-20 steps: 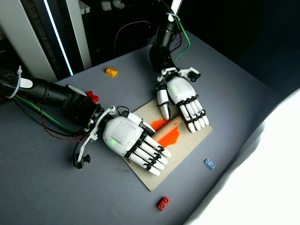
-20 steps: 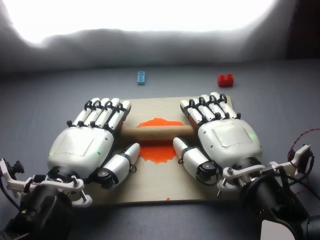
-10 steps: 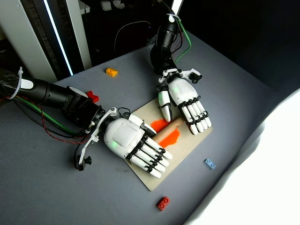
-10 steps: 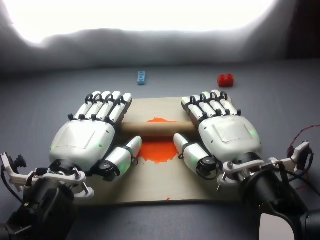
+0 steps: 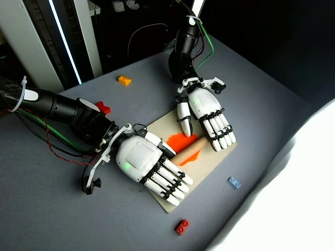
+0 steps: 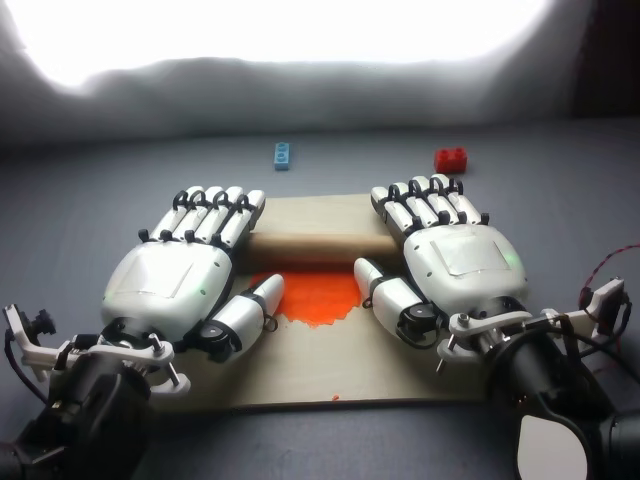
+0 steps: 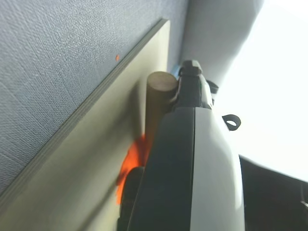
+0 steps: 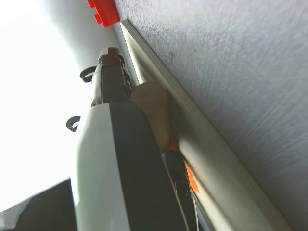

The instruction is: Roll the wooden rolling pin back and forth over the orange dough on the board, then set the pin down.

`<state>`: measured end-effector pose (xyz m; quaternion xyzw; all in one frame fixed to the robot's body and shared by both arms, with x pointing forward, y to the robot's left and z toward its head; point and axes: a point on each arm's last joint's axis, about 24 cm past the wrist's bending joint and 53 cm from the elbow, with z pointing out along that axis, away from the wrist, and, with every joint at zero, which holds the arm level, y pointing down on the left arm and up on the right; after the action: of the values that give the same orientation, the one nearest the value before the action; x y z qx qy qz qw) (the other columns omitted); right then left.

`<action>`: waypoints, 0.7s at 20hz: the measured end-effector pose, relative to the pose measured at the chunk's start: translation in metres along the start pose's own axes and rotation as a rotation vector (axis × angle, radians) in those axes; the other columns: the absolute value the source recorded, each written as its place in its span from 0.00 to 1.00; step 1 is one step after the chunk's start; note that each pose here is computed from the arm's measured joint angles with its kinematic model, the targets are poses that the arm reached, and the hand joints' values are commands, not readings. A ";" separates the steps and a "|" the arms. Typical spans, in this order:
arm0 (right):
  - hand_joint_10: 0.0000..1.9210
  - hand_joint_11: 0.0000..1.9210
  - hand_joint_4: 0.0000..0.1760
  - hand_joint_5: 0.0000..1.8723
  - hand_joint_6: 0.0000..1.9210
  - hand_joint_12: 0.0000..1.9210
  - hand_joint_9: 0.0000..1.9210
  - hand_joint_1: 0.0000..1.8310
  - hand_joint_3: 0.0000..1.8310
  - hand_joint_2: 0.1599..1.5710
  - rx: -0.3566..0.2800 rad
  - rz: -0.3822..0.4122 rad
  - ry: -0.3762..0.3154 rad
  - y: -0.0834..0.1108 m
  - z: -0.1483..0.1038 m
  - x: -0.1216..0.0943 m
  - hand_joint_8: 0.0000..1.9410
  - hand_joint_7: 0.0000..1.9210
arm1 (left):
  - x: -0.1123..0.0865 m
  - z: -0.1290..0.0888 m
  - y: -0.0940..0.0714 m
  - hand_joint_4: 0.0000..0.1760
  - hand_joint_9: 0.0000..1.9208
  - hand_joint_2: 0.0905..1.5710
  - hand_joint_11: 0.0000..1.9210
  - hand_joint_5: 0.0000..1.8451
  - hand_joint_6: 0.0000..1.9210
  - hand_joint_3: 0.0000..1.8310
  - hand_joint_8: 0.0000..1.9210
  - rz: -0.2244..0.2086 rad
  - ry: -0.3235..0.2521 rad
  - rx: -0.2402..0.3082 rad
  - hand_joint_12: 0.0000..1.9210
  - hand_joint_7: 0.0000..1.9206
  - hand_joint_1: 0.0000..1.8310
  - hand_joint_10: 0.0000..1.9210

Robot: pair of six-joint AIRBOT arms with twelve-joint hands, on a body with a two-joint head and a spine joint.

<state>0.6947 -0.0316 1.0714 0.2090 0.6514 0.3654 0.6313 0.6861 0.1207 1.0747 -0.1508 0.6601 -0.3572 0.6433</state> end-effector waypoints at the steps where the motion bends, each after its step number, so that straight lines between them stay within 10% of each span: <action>1: 0.00 0.00 0.00 0.09 0.00 0.00 0.03 0.00 0.00 0.98 0.002 0.003 -0.003 0.000 0.001 0.000 0.00 0.06 | 0.000 0.002 0.000 0.00 0.00 0.97 0.00 0.00 0.00 0.00 0.00 0.004 0.001 0.001 0.00 0.00 0.00 0.00; 14: 0.00 0.00 0.00 0.09 0.00 0.00 0.03 0.00 0.00 0.98 0.007 0.008 -0.006 0.000 0.010 -0.004 0.00 0.06 | -0.006 0.020 0.004 0.00 0.00 0.97 0.00 0.00 0.00 0.00 0.00 -0.027 -0.006 -0.001 0.00 0.00 0.00 0.00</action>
<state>0.7048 -0.0325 1.0742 0.2151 0.6500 0.3651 0.6309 0.7066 0.1216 1.0779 -0.1613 0.6564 -0.3651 0.6402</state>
